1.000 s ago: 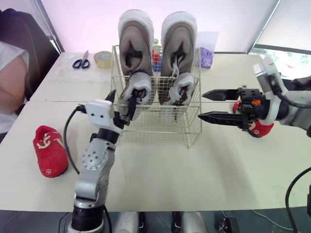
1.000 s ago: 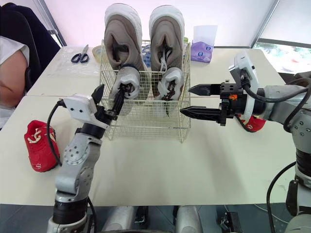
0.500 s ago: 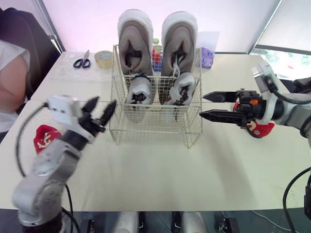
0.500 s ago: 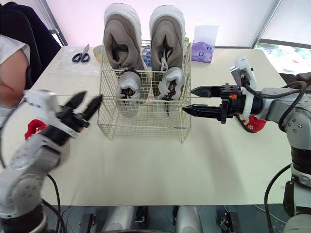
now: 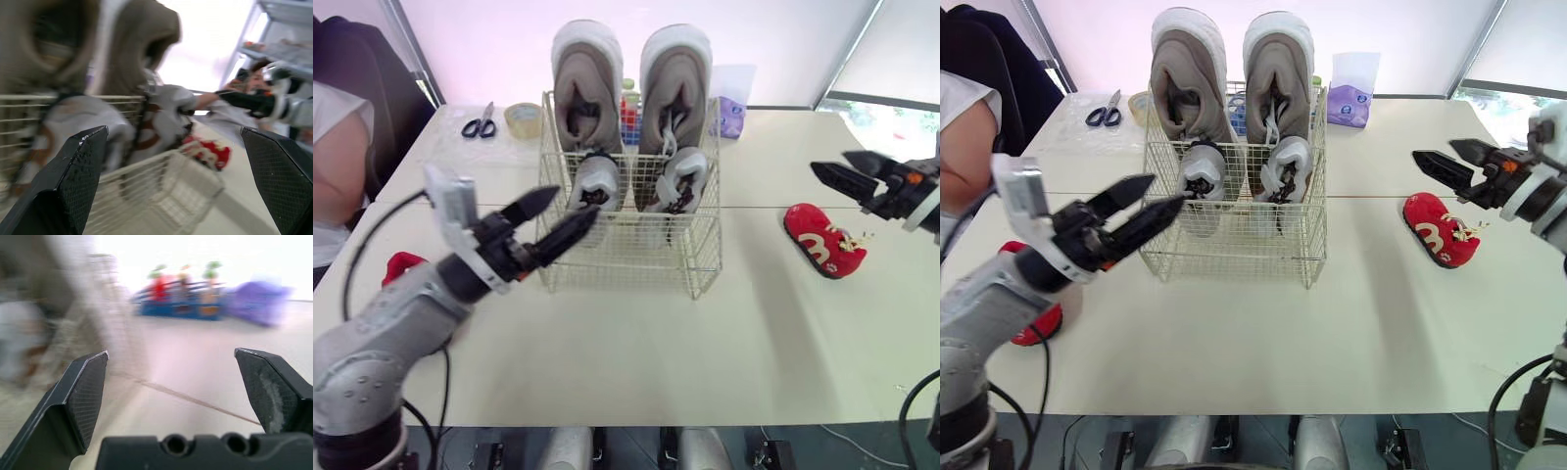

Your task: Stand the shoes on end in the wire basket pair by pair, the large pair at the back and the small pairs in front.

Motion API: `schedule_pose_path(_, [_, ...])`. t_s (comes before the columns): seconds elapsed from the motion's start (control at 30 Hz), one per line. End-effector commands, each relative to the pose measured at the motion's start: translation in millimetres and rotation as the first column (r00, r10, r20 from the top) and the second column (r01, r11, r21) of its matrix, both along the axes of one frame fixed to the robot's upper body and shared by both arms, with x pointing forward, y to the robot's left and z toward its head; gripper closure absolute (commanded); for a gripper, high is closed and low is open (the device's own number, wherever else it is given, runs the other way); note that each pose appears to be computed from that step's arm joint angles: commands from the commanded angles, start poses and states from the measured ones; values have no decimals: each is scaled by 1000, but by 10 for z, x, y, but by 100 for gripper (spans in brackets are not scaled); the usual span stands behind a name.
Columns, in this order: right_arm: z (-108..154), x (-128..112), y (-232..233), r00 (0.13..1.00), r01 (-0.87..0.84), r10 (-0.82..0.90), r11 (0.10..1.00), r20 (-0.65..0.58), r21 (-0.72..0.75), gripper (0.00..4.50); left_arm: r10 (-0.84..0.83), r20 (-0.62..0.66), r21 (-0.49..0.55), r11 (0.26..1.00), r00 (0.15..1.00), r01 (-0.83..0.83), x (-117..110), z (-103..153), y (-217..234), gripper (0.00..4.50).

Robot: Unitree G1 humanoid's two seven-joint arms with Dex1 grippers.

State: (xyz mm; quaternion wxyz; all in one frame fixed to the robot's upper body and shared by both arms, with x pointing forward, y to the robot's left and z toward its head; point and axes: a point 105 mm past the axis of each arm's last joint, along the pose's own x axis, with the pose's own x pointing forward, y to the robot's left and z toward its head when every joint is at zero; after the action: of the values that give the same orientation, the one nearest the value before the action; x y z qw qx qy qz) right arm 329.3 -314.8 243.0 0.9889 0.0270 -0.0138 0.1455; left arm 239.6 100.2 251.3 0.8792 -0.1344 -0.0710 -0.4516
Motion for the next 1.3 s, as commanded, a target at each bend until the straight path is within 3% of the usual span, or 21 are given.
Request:
schedule_pose_path(0.03, [111,-170,-51,985,122,-118,992,125,-23,0,-96,30,12,995,995,95,-137,-47,-232,4])
schedule_pose_path(0.2, [-246,-411,-400,958,284,-282,956,44,-75,0,-240,3,-22,971,971,240,-328,-105,-438,4])
schedule_pose_path(0.5, [-901,-521,-496,947,285,-298,952,-121,-110,0,-286,-42,30,957,957,287,-416,-227,-510,4])
schedule_pose_path(0.63, [-1124,-441,-497,943,271,-288,955,-165,-119,0,-285,-66,33,957,956,288,-411,-256,-492,4])
schedule_pose_path(1.1, [-1377,94,-449,948,277,-287,957,-139,-90,0,-224,-112,103,966,968,236,-406,-379,-399,4])
schedule_pose_path(1.2, [-1426,181,-377,955,252,-261,965,-138,-77,82,-210,-115,104,969,971,222,-429,-363,-364,0])
schedule_pose_path(1.3, [-1460,217,-324,960,238,-246,968,-132,-76,233,-191,-125,99,974,974,204,-445,-356,-326,0])
